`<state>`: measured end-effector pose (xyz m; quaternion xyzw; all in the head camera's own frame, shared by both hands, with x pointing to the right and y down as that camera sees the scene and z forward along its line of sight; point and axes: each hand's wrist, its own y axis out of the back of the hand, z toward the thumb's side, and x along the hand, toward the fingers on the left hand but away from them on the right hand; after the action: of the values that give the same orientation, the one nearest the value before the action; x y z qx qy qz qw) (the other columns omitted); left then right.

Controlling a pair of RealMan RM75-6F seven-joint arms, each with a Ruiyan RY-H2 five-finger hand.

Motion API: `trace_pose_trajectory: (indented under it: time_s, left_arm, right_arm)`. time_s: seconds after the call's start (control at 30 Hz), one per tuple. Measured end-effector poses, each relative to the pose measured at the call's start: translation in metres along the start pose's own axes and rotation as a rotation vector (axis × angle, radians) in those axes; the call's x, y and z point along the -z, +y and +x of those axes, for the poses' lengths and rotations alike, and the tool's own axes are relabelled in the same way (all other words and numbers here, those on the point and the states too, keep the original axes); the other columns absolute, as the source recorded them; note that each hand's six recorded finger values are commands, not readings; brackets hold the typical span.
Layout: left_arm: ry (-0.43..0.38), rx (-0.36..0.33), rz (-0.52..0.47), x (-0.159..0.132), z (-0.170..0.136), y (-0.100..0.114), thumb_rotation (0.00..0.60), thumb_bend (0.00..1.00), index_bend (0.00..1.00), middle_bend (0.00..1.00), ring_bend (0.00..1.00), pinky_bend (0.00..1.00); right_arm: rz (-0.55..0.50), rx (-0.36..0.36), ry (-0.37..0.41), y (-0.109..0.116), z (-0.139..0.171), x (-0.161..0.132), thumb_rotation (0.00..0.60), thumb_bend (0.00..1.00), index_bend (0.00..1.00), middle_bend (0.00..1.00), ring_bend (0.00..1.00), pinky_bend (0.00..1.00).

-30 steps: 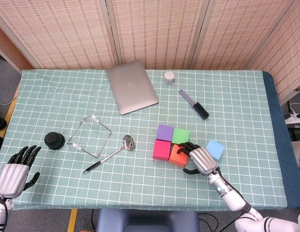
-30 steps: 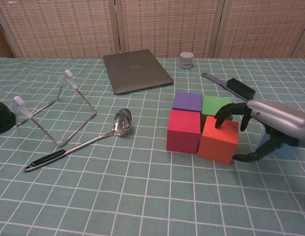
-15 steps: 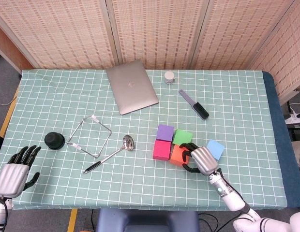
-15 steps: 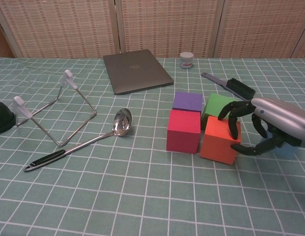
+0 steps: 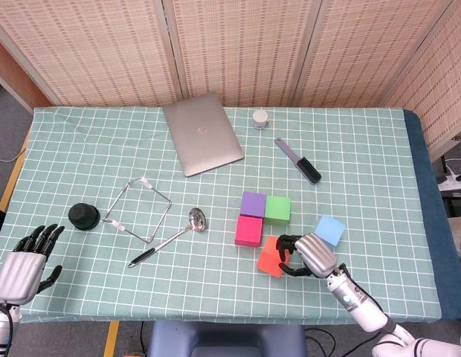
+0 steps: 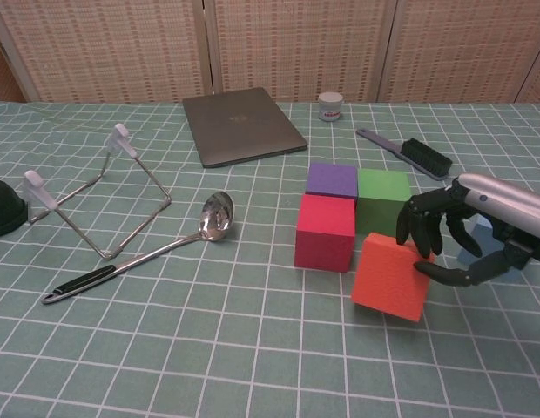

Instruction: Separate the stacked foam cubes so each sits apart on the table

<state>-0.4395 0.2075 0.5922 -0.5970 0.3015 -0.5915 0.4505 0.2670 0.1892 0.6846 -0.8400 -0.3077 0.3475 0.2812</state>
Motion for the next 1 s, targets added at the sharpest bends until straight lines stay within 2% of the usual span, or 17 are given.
trace_pose_trajectory:
  time_s: [0.33, 0.43, 0.6, 0.73, 0.83, 0.93, 1.0]
  left_arm:
    - [0.001, -0.003, -0.001, 0.000, 0.000, 0.001, 0.600, 0.33, 0.10, 0.10, 0.10, 0.28]
    - [-0.001, -0.003, -0.001, 0.000, 0.000, 0.001, 0.600, 0.33, 0.10, 0.10, 0.10, 0.28]
    - [-0.002, -0.003, 0.000, 0.000, 0.000, 0.000, 0.600, 0.33, 0.10, 0.10, 0.10, 0.28]
    - [0.000, -0.002, 0.001, 0.000, 0.000, 0.000, 0.600, 0.33, 0.10, 0.10, 0.10, 0.28]
    - [0.001, -0.002, 0.002, 0.001, 0.000, 0.000, 0.600, 0.33, 0.10, 0.10, 0.10, 0.28]
    - [0.002, -0.002, 0.002, 0.001, 0.000, 0.000, 0.600, 0.33, 0.10, 0.10, 0.10, 0.28]
    - [0.002, -0.003, 0.002, 0.001, 0.000, 0.001, 0.600, 0.33, 0.10, 0.10, 0.10, 0.28]
  right_arm:
    - [-0.036, -0.050, 0.064, -0.002, 0.010, -0.012, 0.600, 0.30, 0.64, 0.56, 0.55, 0.75]
    - [-0.044, -0.049, 0.078, -0.001, 0.011, -0.015, 0.600, 0.30, 0.59, 0.55, 0.53, 0.74]
    - [-0.040, 0.046, 0.107, 0.009, 0.001, -0.019, 0.600, 0.27, 0.37, 0.34, 0.29, 0.57]
    - [-0.021, 0.097, 0.126, 0.016, -0.013, -0.023, 0.600, 0.24, 0.28, 0.27, 0.20, 0.49]
    - [0.026, 0.105, 0.118, 0.016, -0.023, -0.024, 0.600, 0.22, 0.22, 0.19, 0.13, 0.47]
    - [0.084, 0.085, 0.096, 0.014, -0.032, -0.025, 0.600, 0.19, 0.09, 0.08, 0.03, 0.46]
    - [0.131, 0.058, 0.077, 0.012, -0.039, -0.028, 0.600, 0.18, 0.04, 0.05, 0.00, 0.41]
